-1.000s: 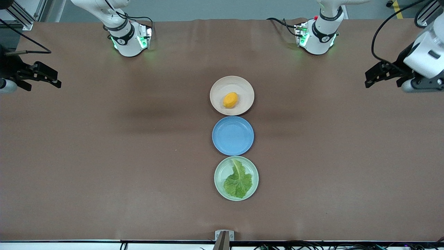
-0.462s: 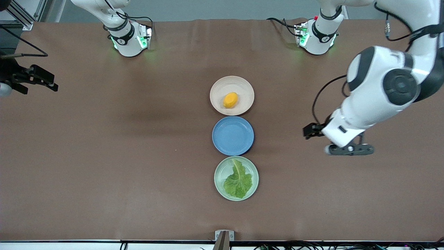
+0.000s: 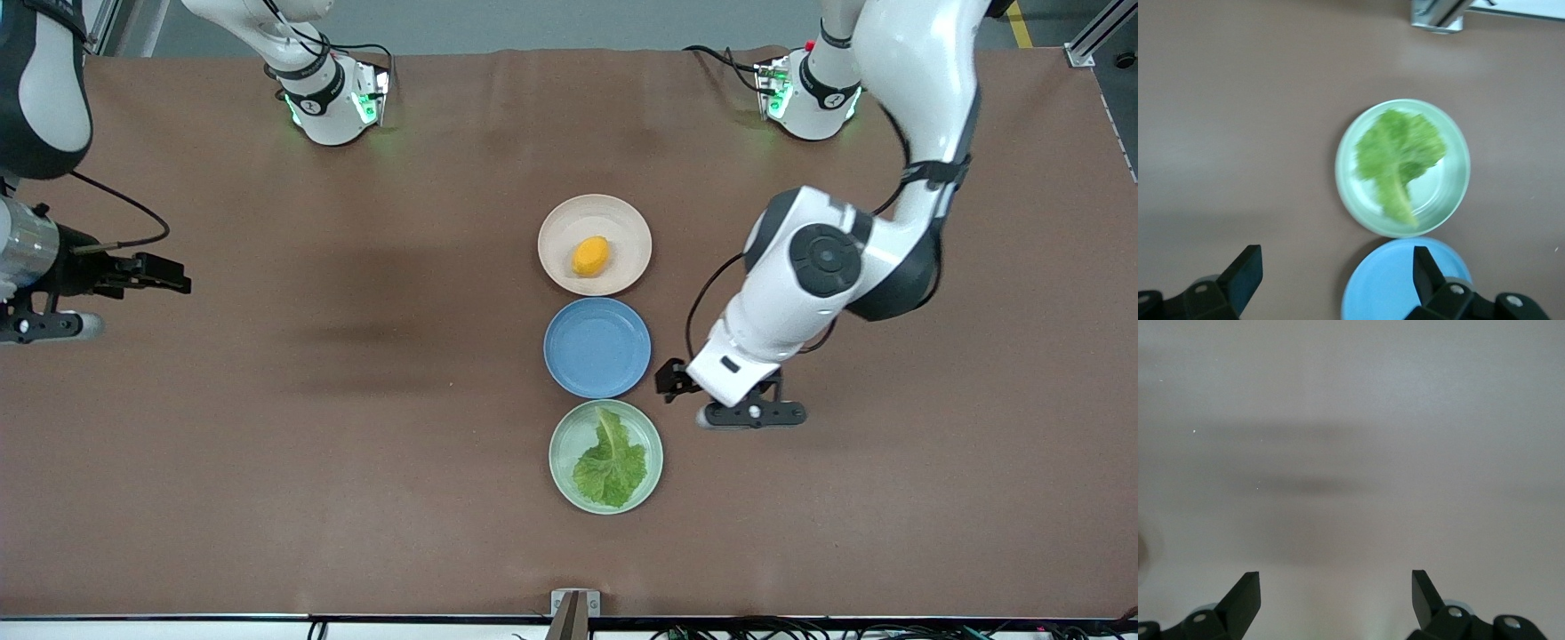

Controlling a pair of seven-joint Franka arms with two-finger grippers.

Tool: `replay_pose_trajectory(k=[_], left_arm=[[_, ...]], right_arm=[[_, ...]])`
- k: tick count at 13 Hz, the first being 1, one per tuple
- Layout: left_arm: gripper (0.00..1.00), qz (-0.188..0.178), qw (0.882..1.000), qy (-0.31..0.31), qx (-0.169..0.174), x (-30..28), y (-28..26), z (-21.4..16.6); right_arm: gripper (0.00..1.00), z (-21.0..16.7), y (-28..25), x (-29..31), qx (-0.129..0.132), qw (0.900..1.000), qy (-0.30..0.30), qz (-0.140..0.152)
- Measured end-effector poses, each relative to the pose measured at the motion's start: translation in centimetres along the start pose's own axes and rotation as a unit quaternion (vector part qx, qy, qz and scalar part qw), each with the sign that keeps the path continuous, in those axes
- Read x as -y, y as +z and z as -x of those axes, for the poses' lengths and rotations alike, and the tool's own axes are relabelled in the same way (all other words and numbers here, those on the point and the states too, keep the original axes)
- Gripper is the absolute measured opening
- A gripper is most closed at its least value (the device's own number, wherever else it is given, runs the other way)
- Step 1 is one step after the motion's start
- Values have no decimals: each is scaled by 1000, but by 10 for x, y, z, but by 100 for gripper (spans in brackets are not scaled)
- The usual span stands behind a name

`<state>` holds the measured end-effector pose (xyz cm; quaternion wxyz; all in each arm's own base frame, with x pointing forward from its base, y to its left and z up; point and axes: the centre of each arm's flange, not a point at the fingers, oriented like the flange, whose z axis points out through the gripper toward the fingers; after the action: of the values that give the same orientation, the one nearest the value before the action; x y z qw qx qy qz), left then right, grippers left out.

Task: Pick lemon and lettuce from plates
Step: 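Move the left gripper over the lettuce leaf while the right gripper starts reaching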

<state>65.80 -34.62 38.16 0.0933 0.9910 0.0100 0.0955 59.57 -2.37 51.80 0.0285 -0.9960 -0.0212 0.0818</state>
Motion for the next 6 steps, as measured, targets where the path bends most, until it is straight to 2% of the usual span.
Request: replay_pose_trajectory(k=[3,4,5,6], left_arm=[[95,-1,999,4,-33,-32,55,18],[87,-10,999,4,-40,-41,71,25],[87,-21,999,3,-47,-48,85,32],[80,-30,998,3,-55,-54,99,35]], right_arm=[[100,2,-1,40,6,998,54,-20],[100,4,-1,66,9,998,68,-17],[100,8,1,95,13,997,79,-13],[100,15,6,127,17,996,89,-7]])
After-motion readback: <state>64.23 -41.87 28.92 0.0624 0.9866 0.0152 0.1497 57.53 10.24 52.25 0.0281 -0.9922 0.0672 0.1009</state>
